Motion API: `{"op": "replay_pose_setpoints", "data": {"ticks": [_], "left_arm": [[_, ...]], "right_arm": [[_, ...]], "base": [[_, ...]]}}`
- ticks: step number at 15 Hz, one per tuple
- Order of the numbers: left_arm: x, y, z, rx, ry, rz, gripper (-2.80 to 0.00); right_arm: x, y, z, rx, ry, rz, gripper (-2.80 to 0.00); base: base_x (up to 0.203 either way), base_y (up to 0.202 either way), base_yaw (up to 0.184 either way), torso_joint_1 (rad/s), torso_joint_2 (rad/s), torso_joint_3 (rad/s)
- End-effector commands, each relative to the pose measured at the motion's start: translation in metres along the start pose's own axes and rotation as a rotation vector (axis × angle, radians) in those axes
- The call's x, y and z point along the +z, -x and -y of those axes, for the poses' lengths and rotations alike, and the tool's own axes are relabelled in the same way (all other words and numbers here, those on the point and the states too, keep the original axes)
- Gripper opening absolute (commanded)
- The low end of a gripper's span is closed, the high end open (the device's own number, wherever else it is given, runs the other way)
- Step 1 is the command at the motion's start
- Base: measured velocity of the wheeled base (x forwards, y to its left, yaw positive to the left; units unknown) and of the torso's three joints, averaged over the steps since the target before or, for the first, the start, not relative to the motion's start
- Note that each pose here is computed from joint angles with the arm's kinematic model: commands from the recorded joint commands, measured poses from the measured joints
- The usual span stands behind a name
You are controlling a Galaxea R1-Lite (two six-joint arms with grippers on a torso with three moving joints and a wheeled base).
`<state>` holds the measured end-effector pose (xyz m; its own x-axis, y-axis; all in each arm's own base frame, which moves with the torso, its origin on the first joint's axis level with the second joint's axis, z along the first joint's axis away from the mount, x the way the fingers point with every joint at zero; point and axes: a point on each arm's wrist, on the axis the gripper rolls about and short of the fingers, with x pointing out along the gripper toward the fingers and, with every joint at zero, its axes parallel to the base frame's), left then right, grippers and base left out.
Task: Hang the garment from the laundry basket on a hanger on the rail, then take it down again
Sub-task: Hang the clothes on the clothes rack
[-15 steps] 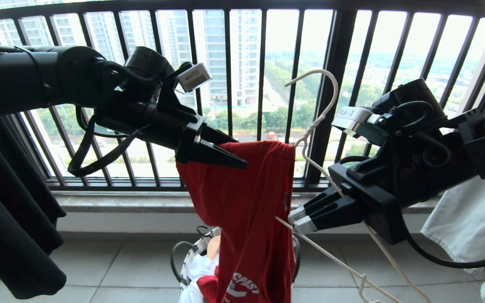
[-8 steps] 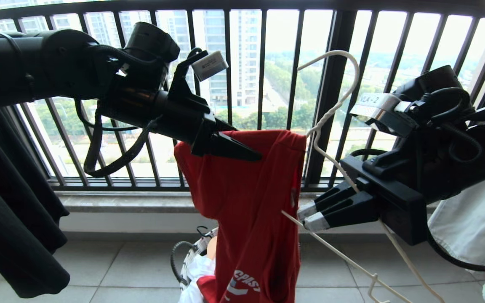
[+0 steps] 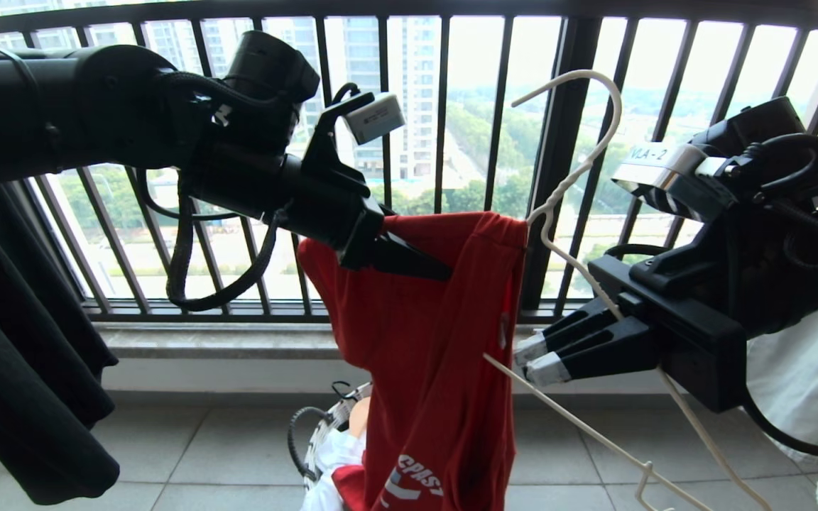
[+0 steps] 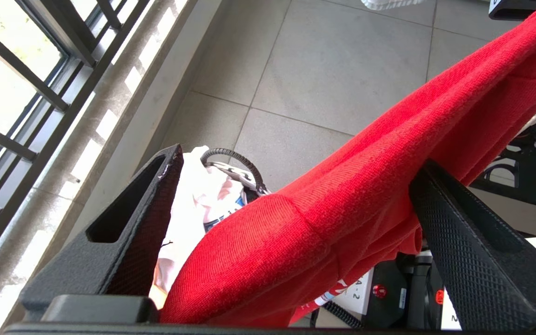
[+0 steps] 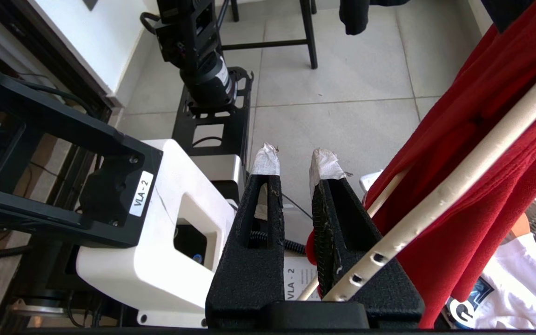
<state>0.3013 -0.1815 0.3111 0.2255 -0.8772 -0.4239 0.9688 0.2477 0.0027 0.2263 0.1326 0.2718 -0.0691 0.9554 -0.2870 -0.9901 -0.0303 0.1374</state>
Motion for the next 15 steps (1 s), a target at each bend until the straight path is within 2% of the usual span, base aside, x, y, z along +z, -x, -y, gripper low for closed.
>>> {"op": "replay_pose_setpoints", "data": {"ticks": [1, 2, 15], "left_arm": [[0.0009, 0.0006, 0.0004, -0.003, -0.008, 0.007, 0.0], [0.0008, 0.0002, -0.0007, 0.001, -0.011, 0.01, -2.8], [0.0033, 0.0046, 0.0018, 0.0, -0.022, 0.021, -2.8]], "right_arm": [[0.0006, 0.0003, -0.0008, 0.005, 0.005, 0.004, -2.8], [0.0004, 0.0001, -0.0004, 0.006, 0.003, 0.003, -2.8], [-0.0014, 0.0064, 0.008, -0.028, -0.006, 0.009, -2.8]], "base": [[0.0, 0.0, 0.0, 0.0, 0.0, 0.0], [0.0, 0.0, 0.0, 0.0, 0.0, 0.0], [0.0, 0.0, 0.0, 0.0, 0.0, 0.0]]}}
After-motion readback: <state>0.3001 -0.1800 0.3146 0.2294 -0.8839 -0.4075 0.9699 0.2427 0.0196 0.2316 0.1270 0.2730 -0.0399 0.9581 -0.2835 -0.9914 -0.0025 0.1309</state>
